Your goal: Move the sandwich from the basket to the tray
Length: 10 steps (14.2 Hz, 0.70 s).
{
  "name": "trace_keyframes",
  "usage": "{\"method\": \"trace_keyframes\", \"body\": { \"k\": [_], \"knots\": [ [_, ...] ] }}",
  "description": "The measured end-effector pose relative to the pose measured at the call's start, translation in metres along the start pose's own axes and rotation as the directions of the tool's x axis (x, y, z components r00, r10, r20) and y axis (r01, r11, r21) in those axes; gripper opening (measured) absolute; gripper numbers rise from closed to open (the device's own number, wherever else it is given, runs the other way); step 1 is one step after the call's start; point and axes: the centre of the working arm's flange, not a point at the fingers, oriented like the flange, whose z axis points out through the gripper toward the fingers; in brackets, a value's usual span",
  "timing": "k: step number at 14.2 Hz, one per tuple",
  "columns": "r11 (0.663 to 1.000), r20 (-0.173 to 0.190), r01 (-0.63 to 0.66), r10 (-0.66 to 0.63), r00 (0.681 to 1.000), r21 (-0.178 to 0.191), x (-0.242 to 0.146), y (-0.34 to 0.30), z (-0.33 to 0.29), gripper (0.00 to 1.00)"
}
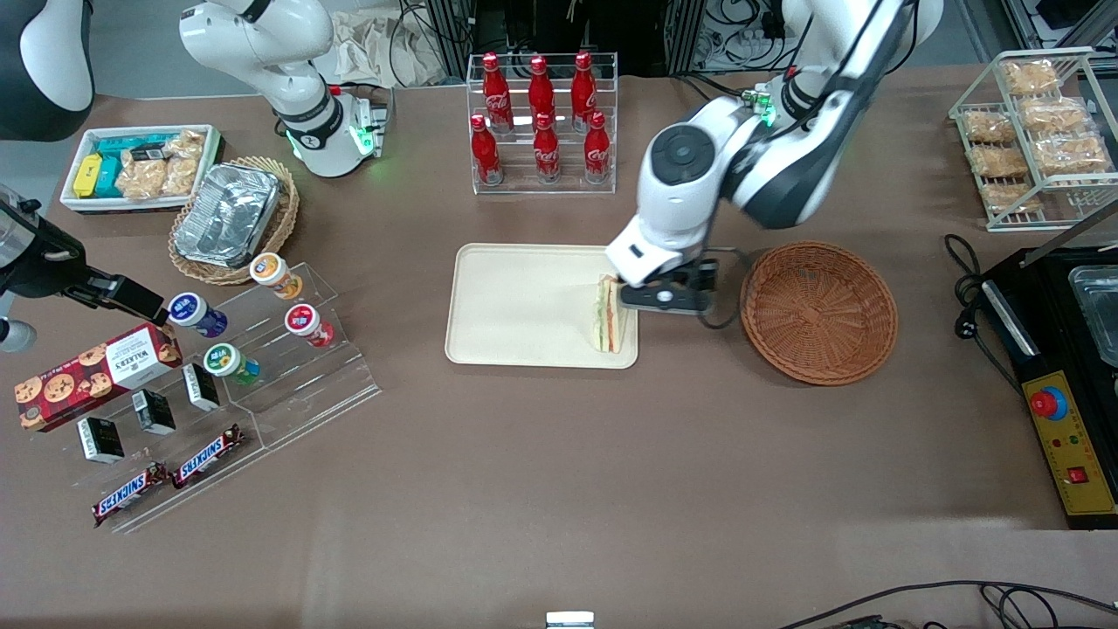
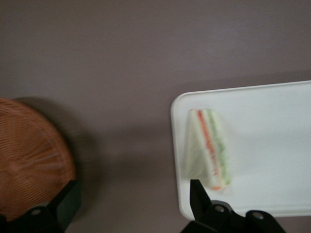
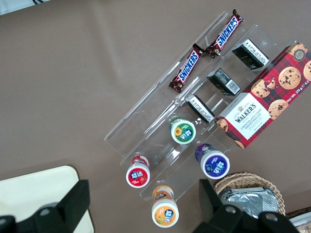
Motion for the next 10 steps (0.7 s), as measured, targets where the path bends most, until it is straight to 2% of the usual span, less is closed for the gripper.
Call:
{"method": "trace_keyframes", "body": {
  "k": [2,4,8,10],
  "knots": [
    [0.999,0.042,-0.016,0.015,0.999,0.030,0.020,-0.052,-0.033,1.00],
    [0.999,0.053,-0.040,0.039,0.998,0.026,0.040,-0.108,-0.047,1.00],
    [1.000,0.028,-0.007,0.007,1.000,0.019,0.056,-0.188,-0.062,1.00],
    [0.999,0.006,0.014,-0.014,1.000,0.037,0.052,-0.201,-0.076,1.00]
  ]
}}
